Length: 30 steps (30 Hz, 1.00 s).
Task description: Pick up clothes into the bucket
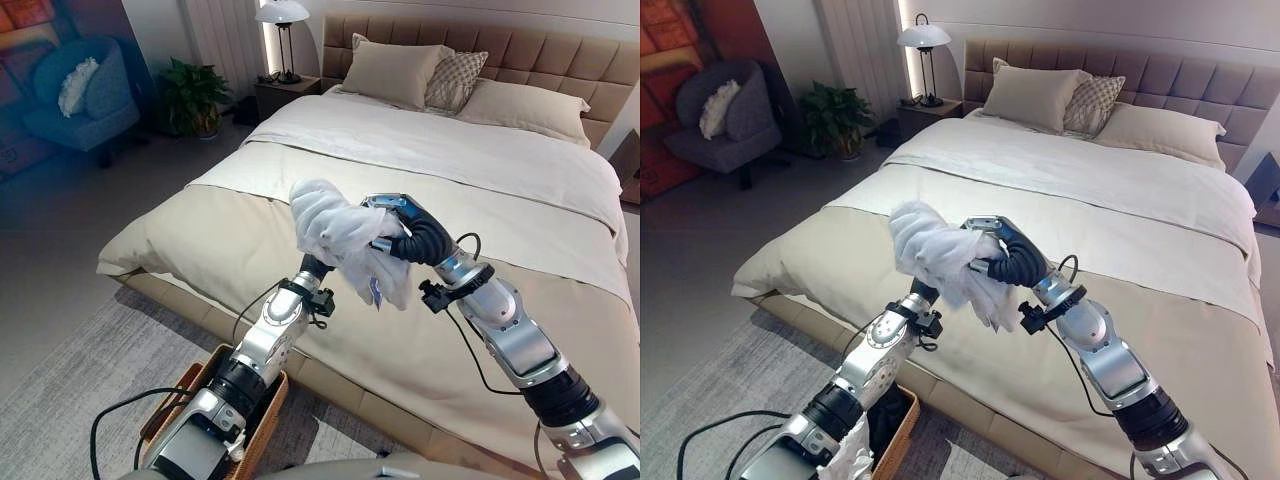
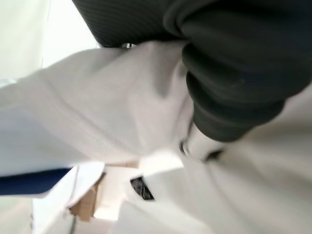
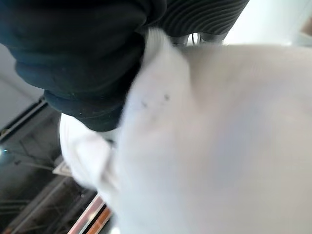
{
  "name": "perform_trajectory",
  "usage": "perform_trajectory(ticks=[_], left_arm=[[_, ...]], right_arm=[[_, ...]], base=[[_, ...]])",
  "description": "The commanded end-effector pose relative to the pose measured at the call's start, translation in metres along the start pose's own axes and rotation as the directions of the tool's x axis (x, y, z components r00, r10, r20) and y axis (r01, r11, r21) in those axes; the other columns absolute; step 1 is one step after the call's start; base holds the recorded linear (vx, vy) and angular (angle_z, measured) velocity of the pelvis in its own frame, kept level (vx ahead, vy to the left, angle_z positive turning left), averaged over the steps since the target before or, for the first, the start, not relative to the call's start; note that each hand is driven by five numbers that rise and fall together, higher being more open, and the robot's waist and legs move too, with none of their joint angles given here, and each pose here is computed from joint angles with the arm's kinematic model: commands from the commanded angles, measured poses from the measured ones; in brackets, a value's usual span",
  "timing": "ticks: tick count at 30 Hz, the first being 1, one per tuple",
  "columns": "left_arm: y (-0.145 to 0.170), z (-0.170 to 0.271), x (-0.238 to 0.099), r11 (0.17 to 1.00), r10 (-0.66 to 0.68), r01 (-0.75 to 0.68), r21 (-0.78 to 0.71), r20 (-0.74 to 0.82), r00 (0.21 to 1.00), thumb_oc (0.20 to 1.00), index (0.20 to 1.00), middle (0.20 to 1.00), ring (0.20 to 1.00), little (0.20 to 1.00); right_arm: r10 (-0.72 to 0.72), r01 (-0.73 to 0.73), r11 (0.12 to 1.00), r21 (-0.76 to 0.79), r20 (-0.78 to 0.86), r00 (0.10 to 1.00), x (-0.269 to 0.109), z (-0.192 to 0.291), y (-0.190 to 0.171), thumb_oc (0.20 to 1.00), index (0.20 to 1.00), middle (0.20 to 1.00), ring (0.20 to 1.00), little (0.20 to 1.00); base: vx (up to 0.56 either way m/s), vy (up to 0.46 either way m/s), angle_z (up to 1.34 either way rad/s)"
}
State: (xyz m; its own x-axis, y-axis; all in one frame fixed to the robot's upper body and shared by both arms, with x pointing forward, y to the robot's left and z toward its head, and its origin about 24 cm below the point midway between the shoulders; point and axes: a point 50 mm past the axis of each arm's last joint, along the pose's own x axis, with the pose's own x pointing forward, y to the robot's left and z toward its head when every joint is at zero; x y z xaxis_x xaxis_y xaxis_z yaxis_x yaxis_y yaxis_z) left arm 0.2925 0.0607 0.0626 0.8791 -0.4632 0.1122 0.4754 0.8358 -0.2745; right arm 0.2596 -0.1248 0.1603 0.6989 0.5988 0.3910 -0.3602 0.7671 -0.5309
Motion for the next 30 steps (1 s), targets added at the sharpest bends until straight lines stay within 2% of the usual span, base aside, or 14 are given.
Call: perform_trajectory(ticks=[1,6,9,13,14,17,19,21,22,24,25,26,30], left_arm=[[-0.011,0.018,0.007,0.996,-0.063,0.069,-0.063,0.091,0.994,0.200,0.200,0.200,0.200,0.200],[0.001,0.016,-0.004,0.996,-0.027,0.035,-0.079,0.097,0.995,0.200,0.200,0.200,0.200,0.200],[0.013,0.015,-0.016,0.994,0.020,-0.009,-0.110,0.103,0.994,0.200,0.200,0.200,0.200,0.200],[0.023,0.017,-0.027,0.992,0.056,-0.042,-0.118,0.117,0.992,0.200,0.200,0.200,0.200,0.200],[0.030,0.018,-0.034,0.990,0.081,-0.066,-0.122,0.124,0.989,0.200,0.200,0.200,0.200,0.200],[0.037,0.019,-0.042,0.988,0.109,-0.093,-0.122,0.133,0.985,0.200,0.200,0.200,0.200,0.200],[0.052,0.019,-0.055,0.977,0.188,-0.169,-0.130,0.143,0.972,0.200,0.200,0.200,0.200,0.200],[0.059,0.021,-0.060,0.972,0.216,-0.198,-0.124,0.150,0.965,0.200,0.200,0.200,0.200,0.200],[0.071,0.022,-0.073,0.958,0.279,-0.264,-0.110,0.156,0.948,0.200,0.200,0.200,0.200,0.200],[0.074,0.021,-0.077,0.953,0.297,-0.282,-0.107,0.157,0.942,0.200,0.200,0.200,0.200,0.200],[0.087,0.022,-0.089,0.931,0.364,-0.351,-0.103,0.163,0.917,0.200,0.200,0.200,0.200,0.200],[0.087,0.022,-0.089,0.930,0.365,-0.352,-0.103,0.163,0.917,0.200,0.200,0.200,0.200,0.200],[0.110,0.022,-0.113,0.864,0.503,-0.487,-0.127,0.186,0.844,0.200,0.200,0.200,0.200,0.200]], right_arm=[[-0.102,0.101,0.995,0.012,0.164,0.981,0.007,0.028,-0.011,1.000,1.000,1.000,1.000,1.000],[-0.198,0.200,0.980,-0.011,0.095,0.975,-0.005,0.015,-0.022,1.000,1.000,1.000,1.000,1.000],[-0.312,0.312,0.950,-0.020,-0.010,0.950,-0.022,-0.006,-0.029,1.000,1.000,1.000,1.000,1.000],[-0.378,0.377,0.926,-0.033,-0.117,0.918,-0.037,-0.026,-0.031,1.000,1.000,1.000,1.000,1.000],[-0.424,0.420,0.905,-0.068,-0.203,0.882,-0.049,-0.042,-0.034,1.000,1.000,1.000,1.000,1.000],[-0.451,0.442,0.892,-0.093,-0.245,0.858,-0.057,-0.050,-0.035,1.000,1.000,1.000,1.000,1.000],[-0.508,0.495,0.859,-0.129,-0.337,0.793,-0.075,-0.068,-0.038,1.000,1.000,1.000,1.000,1.000],[-0.517,0.502,0.853,-0.142,-0.359,0.777,-0.080,-0.072,-0.038,1.000,1.000,1.000,1.000,1.000],[-0.529,0.527,0.838,-0.140,-0.444,0.723,-0.096,-0.087,-0.034,1.000,1.000,1.000,1.000,1.000],[-0.526,0.524,0.840,-0.144,-0.457,0.717,-0.098,-0.089,-0.032,1.000,1.000,1.000,1.000,1.000],[-0.523,0.549,0.827,-0.123,-0.526,0.671,-0.112,-0.100,-0.024,1.000,1.000,1.000,1.000,1.000],[-0.522,0.549,0.827,-0.122,-0.526,0.671,-0.112,-0.100,-0.024,1.000,1.000,1.000,1.000,1.000],[-0.468,0.540,0.833,-0.120,-0.673,0.572,-0.144,-0.123,-0.004,1.000,1.000,1.000,1.000,1.000]], base=[[0.00,0.000,0.00],[0.00,0.000,0.00],[0.00,0.000,0.00],[0.00,-0.001,0.05],[0.00,-0.003,0.08],[0.00,-0.003,0.06],[0.00,-0.003,0.05],[0.00,0.000,0.00],[0.00,0.000,0.00],[0.00,0.000,0.00],[0.00,0.000,0.00],[-0.01,0.018,0.04],[-0.02,0.018,0.05]])
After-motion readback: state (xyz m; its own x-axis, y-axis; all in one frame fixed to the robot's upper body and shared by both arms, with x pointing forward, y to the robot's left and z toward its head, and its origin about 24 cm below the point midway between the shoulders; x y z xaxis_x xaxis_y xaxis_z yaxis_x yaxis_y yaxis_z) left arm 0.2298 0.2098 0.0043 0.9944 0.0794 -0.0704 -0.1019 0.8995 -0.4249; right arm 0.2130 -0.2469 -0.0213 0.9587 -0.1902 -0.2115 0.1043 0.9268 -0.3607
